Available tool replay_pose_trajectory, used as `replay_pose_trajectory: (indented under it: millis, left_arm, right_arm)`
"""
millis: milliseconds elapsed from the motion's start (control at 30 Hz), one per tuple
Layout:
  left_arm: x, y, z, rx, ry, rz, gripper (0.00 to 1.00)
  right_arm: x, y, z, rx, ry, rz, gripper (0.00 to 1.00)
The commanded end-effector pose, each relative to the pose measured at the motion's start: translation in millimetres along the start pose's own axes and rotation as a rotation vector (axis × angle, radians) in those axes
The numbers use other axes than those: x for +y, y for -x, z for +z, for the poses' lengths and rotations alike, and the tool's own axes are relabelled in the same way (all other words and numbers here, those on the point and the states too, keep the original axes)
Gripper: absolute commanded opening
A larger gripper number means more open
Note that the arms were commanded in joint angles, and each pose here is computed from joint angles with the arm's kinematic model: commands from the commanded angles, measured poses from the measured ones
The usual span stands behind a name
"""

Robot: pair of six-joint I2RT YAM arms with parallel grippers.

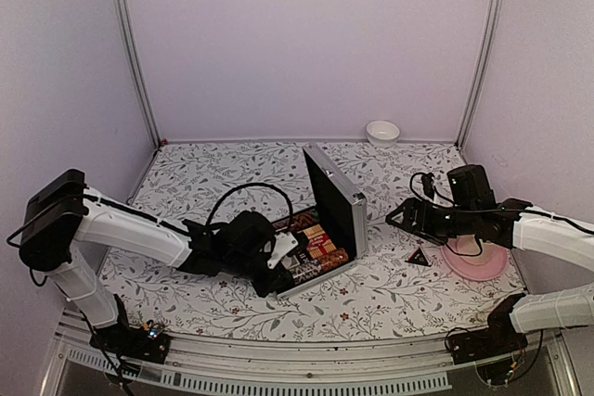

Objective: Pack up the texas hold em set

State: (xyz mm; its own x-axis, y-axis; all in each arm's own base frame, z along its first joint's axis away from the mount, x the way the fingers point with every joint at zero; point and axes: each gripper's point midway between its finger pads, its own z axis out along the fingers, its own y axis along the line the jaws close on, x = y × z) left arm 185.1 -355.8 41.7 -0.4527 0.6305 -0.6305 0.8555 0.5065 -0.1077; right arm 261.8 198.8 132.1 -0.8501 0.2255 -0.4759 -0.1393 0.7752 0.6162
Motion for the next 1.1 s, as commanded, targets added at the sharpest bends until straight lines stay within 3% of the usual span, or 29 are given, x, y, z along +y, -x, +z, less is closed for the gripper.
replay_pose_trajectory:
  millis: [0, 333, 600, 833, 1067]
  left_arm:
    - [1, 20, 6, -0.04, -0.002, 0.04, 0.17]
    - [4, 29, 6, -0.066, 0.013, 0.059, 0.17]
    - [9, 45, -24, -0.128, 0.055, 0.038, 0.21]
    - [35, 59, -71, -0.207, 0.159, -0.053, 0.48]
    - [97, 36, -100, -0.194, 0.308, -0.33, 0.72]
  right_arm:
    - [6, 12, -4, -0.045, 0.014, -0.003, 0.97]
    - [6, 14, -6, -0.054, 0.013, 0.004, 0.97]
    - [5, 15, -6, -0.06, 0.008, -0.006, 0.97]
    - [7, 20, -7, -0.076, 0.006, -0.032, 0.97]
    - [-11, 11, -6, -0.031, -0.091, -0.036, 0.95]
